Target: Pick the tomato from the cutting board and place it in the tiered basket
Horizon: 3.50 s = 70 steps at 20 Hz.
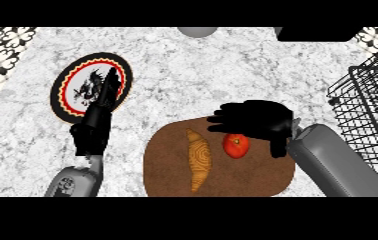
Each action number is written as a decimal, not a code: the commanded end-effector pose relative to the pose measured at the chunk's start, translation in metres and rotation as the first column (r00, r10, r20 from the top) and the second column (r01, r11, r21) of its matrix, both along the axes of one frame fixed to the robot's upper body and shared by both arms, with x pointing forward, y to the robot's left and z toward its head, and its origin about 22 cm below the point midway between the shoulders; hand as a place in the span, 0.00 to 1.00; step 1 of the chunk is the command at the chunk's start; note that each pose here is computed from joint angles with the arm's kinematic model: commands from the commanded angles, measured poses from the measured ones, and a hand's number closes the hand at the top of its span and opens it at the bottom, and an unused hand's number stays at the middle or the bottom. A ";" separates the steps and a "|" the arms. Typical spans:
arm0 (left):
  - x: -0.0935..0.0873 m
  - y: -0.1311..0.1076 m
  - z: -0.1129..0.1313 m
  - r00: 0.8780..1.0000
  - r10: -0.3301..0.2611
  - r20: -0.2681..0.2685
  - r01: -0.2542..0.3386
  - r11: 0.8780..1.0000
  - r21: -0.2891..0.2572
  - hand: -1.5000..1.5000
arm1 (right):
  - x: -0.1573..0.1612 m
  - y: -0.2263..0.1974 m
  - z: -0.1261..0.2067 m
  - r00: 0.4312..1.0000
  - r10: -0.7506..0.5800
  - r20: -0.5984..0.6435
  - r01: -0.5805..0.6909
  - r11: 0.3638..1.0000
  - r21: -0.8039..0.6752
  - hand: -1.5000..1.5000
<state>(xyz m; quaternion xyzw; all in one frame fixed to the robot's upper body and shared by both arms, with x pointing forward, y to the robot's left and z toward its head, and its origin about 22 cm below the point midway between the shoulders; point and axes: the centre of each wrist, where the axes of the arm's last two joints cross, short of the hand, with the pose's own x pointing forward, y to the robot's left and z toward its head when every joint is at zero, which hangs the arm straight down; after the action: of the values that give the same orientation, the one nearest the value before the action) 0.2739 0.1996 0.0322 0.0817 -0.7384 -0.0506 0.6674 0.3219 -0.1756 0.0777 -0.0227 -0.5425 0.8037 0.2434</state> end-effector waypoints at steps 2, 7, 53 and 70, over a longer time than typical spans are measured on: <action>0.009 0.011 -0.012 1.000 0.003 0.007 -0.003 1.000 -0.009 0.50 | -0.008 0.003 -0.009 0.998 0.037 -0.059 -0.037 0.999 -0.005 0.00; -0.005 0.010 0.004 1.000 0.012 -0.004 -0.012 1.000 0.000 0.50 | -0.010 0.000 -0.027 0.996 0.033 -0.087 -0.030 0.999 0.030 0.00; -0.016 0.023 0.000 0.999 0.049 0.004 -0.049 0.999 -0.004 0.50 | -0.206 -0.148 0.163 0.005 -0.905 0.426 0.919 0.172 0.355 1.00; 0.012 0.017 0.002 1.000 0.015 0.000 -0.015 1.000 0.003 0.50 | -0.157 -0.204 0.237 -0.116 -0.984 0.137 0.875 -0.036 0.484 1.00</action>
<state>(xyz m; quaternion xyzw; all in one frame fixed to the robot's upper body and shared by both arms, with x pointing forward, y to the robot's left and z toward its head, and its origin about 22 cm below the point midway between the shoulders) 0.2770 0.2099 0.0344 0.0873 -0.7371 -0.0466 0.6685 0.1617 -0.3747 0.3038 -0.5516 -0.5077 0.2869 0.5963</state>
